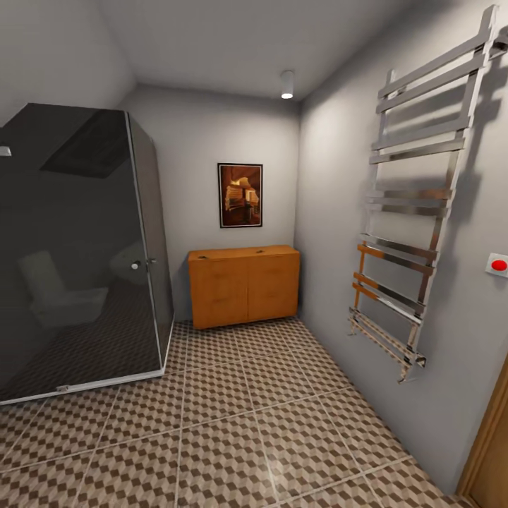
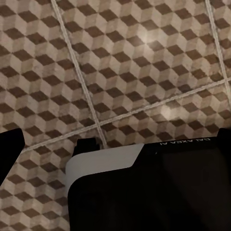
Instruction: Take the four mousetraps from the cabinet in the bathroom and place them on the bathroom floor. Make sure all four end up on the same floor surface, and ensure that at least two of them are either under or directly next to the same bathroom sink.
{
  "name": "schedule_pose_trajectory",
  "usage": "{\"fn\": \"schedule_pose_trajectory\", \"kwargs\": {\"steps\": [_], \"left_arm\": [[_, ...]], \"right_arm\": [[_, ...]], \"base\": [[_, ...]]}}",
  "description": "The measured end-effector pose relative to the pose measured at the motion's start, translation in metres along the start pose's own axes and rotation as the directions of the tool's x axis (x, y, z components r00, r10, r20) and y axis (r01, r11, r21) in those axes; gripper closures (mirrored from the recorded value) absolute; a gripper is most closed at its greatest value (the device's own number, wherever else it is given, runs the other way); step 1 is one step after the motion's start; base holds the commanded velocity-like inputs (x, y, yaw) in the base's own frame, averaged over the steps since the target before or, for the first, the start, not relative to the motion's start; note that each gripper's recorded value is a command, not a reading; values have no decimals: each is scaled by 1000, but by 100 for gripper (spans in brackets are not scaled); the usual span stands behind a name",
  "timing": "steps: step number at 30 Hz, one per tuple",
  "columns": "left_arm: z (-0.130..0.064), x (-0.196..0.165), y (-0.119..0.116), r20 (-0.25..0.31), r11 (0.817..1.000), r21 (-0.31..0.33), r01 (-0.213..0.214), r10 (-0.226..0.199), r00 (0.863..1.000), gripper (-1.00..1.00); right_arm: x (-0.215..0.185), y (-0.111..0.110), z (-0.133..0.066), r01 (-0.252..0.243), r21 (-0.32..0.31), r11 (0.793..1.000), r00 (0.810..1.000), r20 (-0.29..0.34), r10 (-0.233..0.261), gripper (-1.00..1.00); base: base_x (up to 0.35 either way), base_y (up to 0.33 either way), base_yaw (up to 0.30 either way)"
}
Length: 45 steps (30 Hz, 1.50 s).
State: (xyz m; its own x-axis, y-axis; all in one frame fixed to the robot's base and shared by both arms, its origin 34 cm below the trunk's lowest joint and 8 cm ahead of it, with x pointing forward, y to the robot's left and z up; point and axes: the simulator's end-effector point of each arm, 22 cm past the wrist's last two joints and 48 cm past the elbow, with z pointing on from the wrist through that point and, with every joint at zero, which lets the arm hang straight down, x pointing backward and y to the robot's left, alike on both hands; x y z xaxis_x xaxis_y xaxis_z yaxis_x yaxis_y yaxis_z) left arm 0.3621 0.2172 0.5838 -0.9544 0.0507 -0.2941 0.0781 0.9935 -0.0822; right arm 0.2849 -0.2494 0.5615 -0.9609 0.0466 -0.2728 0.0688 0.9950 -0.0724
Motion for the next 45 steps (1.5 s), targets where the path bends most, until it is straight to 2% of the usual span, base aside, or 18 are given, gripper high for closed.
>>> {"fn": "schedule_pose_trajectory", "kwargs": {"steps": [11, 45], "left_arm": [[0, 1, 2, -5, 1000, -4, 2, -2, 1000, -100], [0, 3, 1, -14, 1000, -6, 8, -8, 1000, -100]], "right_arm": [[0, 0, 0, 0, 0, 1000, 1000, -1, 0, -100], [1, -1, 0, 0, -1, 1000, 1000, -3, 0, -100]], "base": [[146, 0, 9], [315, 0, 0]]}}
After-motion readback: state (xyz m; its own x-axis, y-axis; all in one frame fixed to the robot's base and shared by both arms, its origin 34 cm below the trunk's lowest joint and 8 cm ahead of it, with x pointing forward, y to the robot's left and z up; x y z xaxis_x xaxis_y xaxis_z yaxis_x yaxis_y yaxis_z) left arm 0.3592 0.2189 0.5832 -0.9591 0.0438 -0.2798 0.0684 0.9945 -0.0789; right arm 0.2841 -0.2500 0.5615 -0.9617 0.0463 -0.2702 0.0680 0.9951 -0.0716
